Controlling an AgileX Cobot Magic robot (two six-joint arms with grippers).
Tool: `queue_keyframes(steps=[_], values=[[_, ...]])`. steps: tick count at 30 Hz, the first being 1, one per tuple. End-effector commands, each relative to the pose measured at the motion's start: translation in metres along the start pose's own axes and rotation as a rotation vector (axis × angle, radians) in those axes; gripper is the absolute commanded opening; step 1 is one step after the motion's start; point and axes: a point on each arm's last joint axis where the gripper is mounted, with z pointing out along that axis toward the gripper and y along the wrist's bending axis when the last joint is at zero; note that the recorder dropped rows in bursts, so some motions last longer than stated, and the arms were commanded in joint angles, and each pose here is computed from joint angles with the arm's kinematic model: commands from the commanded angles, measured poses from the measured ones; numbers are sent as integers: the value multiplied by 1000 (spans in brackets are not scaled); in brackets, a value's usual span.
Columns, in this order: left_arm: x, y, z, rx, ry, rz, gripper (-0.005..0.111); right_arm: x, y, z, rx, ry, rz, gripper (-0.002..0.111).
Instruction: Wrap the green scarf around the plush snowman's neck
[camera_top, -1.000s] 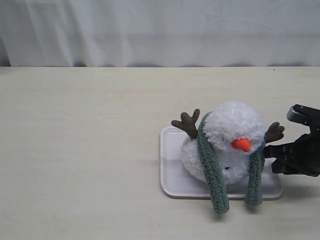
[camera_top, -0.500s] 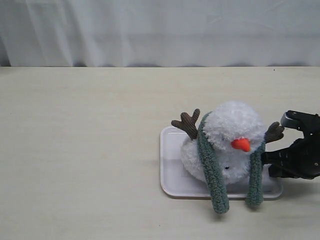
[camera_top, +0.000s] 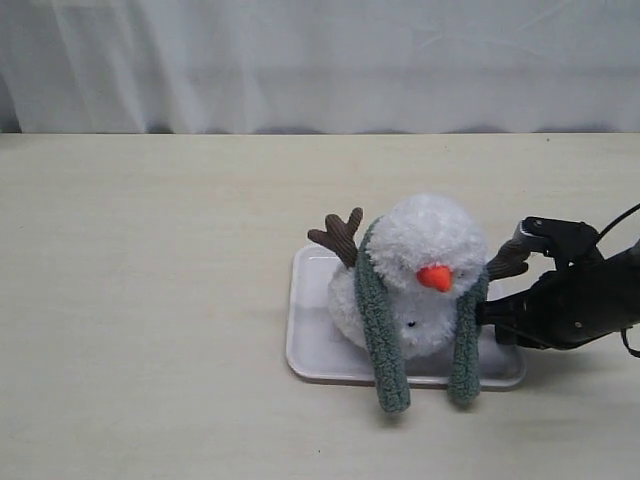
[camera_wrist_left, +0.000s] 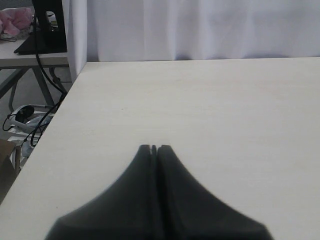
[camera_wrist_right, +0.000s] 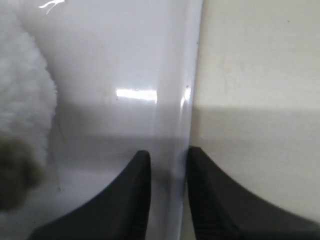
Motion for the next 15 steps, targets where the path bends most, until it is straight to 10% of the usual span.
queue_keyframes(steps=[1, 15], values=[[-1, 0, 0, 6, -17, -8, 0, 4, 6, 7, 7, 7, -7, 26], [-1, 0, 0, 6, -17, -8, 0, -3, 15, -17, -31, -45, -72, 26]])
